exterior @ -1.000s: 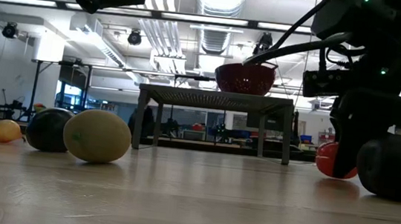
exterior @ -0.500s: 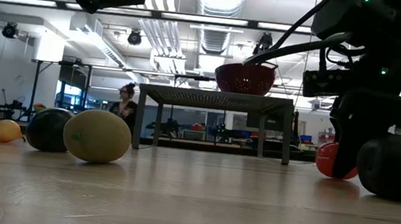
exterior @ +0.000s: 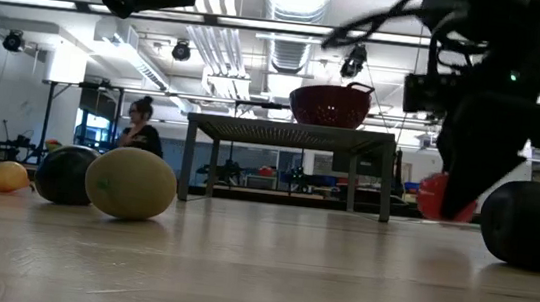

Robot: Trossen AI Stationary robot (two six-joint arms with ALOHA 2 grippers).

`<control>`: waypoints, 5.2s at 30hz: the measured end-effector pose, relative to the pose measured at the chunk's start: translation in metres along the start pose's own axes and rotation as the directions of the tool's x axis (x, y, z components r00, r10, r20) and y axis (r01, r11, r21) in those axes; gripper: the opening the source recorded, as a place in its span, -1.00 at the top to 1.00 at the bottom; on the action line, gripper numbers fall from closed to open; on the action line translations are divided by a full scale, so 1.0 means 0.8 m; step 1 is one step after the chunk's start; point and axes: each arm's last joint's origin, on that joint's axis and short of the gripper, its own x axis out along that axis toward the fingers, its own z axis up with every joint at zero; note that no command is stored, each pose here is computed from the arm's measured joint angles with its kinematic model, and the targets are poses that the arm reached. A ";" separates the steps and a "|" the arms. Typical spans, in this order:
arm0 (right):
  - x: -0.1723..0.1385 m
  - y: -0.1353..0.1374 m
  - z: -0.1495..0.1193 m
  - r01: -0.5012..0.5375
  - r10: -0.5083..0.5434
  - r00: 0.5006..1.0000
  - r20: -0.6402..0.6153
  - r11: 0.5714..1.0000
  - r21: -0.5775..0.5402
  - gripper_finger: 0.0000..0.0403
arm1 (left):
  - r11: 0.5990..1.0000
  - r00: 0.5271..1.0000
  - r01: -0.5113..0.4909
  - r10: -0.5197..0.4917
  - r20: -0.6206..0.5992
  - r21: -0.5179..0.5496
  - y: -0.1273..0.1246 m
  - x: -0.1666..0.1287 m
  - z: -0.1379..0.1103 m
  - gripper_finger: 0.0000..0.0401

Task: Pick & Place Fruit
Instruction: Put the tomato into the purple strainer bowl on the shelf

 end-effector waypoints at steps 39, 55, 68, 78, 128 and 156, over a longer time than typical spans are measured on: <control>-0.160 -0.052 0.177 0.061 -0.018 0.942 0.334 0.991 -0.116 -0.30 | 1.000 1.000 0.000 0.000 -0.001 0.000 0.000 0.000 0.000 0.16; -0.196 -0.148 0.227 0.051 -0.063 0.902 0.426 0.998 0.040 -0.29 | 1.000 1.000 0.000 0.000 0.000 0.000 0.000 0.000 0.000 0.16; -0.194 -0.223 0.242 -0.028 -0.041 0.883 0.467 0.990 0.140 -0.32 | 1.000 1.000 0.000 0.000 -0.001 0.000 0.000 0.000 0.000 0.16; -0.151 -0.235 0.261 -0.032 -0.023 0.913 0.407 0.991 0.128 -0.34 | 1.000 1.000 -0.001 0.001 -0.001 0.001 0.000 0.000 0.000 0.16; -0.111 -0.245 0.231 0.075 -0.111 0.976 0.189 0.979 0.189 -0.28 | 1.000 1.000 0.000 0.000 -0.001 0.001 0.000 0.000 0.000 0.16; -0.095 -0.245 0.226 0.073 -0.108 0.977 0.185 0.979 0.189 -0.37 | 1.000 1.000 0.000 0.000 -0.001 0.001 0.000 0.000 0.000 0.16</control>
